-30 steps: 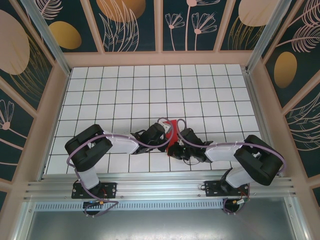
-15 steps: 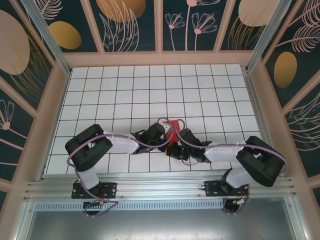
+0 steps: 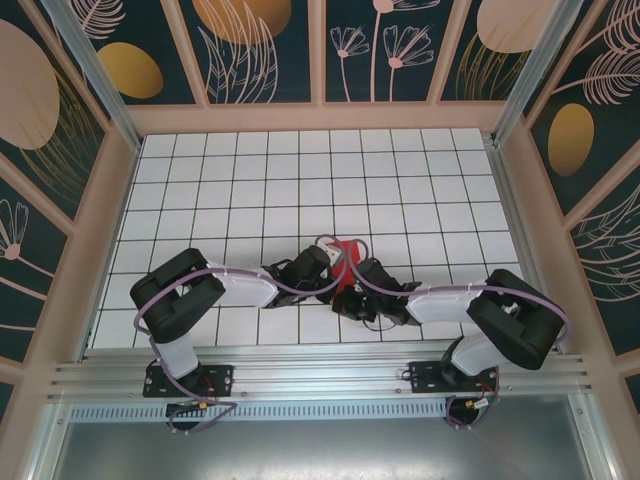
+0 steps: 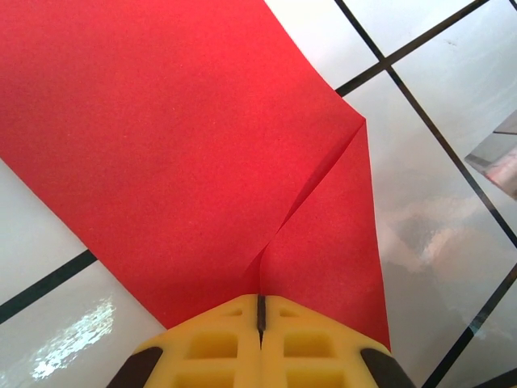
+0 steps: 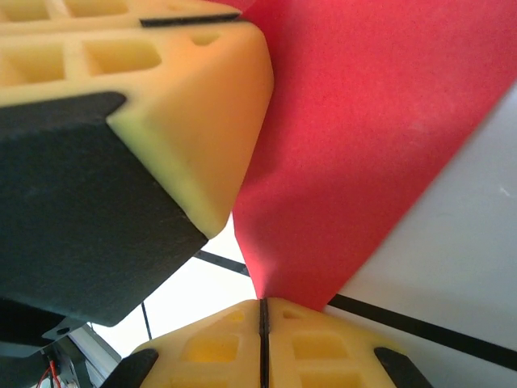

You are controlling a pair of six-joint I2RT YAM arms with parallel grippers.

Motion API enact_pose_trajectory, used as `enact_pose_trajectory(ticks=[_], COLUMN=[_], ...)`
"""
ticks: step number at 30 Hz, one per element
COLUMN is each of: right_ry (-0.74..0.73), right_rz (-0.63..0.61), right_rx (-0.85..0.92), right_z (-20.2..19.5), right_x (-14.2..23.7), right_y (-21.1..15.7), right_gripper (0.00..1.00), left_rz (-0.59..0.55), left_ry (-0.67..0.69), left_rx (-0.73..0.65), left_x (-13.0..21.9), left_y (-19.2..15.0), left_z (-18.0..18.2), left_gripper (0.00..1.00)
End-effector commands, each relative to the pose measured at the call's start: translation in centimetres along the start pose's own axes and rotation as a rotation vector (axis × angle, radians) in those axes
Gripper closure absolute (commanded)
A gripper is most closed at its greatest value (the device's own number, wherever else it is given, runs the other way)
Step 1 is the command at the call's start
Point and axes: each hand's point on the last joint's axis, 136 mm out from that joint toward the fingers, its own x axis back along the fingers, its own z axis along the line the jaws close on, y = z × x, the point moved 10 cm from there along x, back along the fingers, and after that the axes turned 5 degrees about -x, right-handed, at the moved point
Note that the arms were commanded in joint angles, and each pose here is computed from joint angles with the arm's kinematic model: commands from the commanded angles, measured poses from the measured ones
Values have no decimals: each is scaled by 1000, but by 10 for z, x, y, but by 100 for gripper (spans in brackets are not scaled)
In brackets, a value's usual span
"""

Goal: Fold a paper plane with a square sheet of paper (pick it up from the middle)
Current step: Third fold the triangle at the center of the table.

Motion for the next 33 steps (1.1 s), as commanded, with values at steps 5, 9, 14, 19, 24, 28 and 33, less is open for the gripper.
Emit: enact_pose_trajectory(ticks=[5,9,14,19,24,28,33], right_ry=[-41,14,60,100,152,161,181], right_rz=[-118,-194,-232,-218,-201,-169,-141], right_rx=[40,8,-1,18,35,42,49], right_z=[5,-7,-16,-9,-3,-1,4], right_x=[32,56,76,76,73,65,58], right_y=[11,28,46,55,58,61,66], right_gripper=[87,84,82,83,83,84,86], left_rz=[32,-63,-135,-166,-150,-88,-32], left_ry=[22,23,32,-68,-200,-231,-136], left_rx=[18,32,72,146,178,200,220], left_x=[11,36,62,72,65,46,24], left_y=[4,32,50,54,48,39,30], left_z=[1,-8,-13,-20,-28,-27,-18], left_gripper=[85,62,54,80,98,100,100])
